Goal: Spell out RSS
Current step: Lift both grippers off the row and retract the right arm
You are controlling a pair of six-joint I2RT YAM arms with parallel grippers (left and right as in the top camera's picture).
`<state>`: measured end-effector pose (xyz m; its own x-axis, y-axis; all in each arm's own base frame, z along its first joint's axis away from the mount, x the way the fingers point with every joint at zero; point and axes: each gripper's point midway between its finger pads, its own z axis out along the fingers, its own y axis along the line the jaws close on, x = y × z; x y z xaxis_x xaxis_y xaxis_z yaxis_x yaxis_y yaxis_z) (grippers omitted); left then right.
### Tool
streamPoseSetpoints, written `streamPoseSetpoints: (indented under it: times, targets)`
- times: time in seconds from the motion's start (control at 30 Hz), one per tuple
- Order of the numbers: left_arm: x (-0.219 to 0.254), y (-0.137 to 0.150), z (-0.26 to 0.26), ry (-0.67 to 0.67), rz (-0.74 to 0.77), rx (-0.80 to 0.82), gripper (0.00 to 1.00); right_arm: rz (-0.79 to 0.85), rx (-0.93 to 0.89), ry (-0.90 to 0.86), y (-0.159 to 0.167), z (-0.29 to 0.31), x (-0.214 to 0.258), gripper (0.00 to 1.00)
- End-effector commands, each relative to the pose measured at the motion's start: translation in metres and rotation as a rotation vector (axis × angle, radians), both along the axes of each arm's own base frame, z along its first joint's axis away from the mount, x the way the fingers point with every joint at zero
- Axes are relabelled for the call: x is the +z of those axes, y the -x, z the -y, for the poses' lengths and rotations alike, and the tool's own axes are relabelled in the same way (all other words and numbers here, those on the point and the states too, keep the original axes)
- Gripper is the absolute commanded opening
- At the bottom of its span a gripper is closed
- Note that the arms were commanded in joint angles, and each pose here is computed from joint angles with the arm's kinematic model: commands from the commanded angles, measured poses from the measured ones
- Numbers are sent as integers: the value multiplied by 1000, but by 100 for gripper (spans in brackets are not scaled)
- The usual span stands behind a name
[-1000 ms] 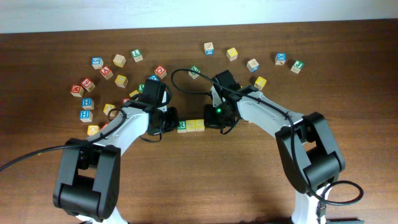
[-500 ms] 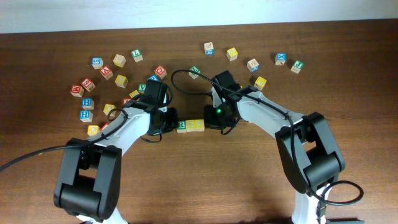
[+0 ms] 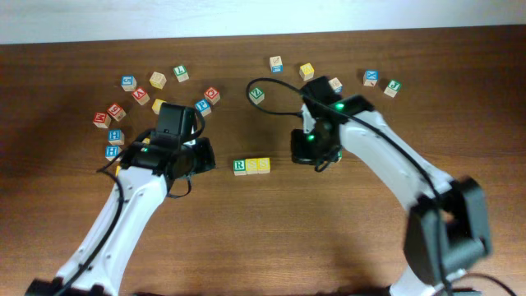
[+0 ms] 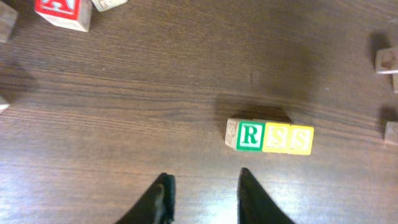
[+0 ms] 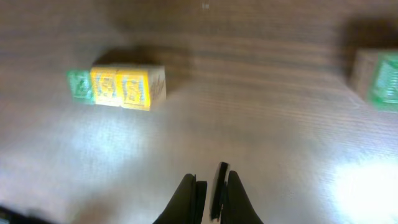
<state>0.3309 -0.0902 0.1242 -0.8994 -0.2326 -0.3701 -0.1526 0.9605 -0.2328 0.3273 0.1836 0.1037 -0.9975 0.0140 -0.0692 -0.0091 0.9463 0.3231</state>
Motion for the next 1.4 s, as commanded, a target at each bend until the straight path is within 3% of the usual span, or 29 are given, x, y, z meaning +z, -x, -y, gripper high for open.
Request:
streamPoseSetpoints:
  times: [0.0,0.03,0.27,0.7,0.73,0.77,0.83,0.9,1.37]
  targets:
    - [10,9,-6,-18,5,-1,89,118,3,25,16,18,60,4]
    - [9,11,-7,-20,-6,-1,99,127,-1,37,25,25,70,4]
    - [7,15,-8,-25,-24,-1,99,144,-7,58,78,51,112,4]
    - [7,15,-8,-25,-24,-1,99,182,8,76,114,70,135,4]
    - [7,15,-8,-25,-24,-1,99,170,8,84,119,73,135,13]
    - [7,15,-8,-25,-24,-1,99,152,10,91,123,74,133,29]
    - [7,15,-8,-25,-24,-1,99,111,13,107,132,78,130,75]
    - [7,15,-8,-25,-24,-1,99,56,17,129,145,83,127,98]
    - [7,15,-8,-25,-24,-1,99,41,16,132,148,84,126,98]
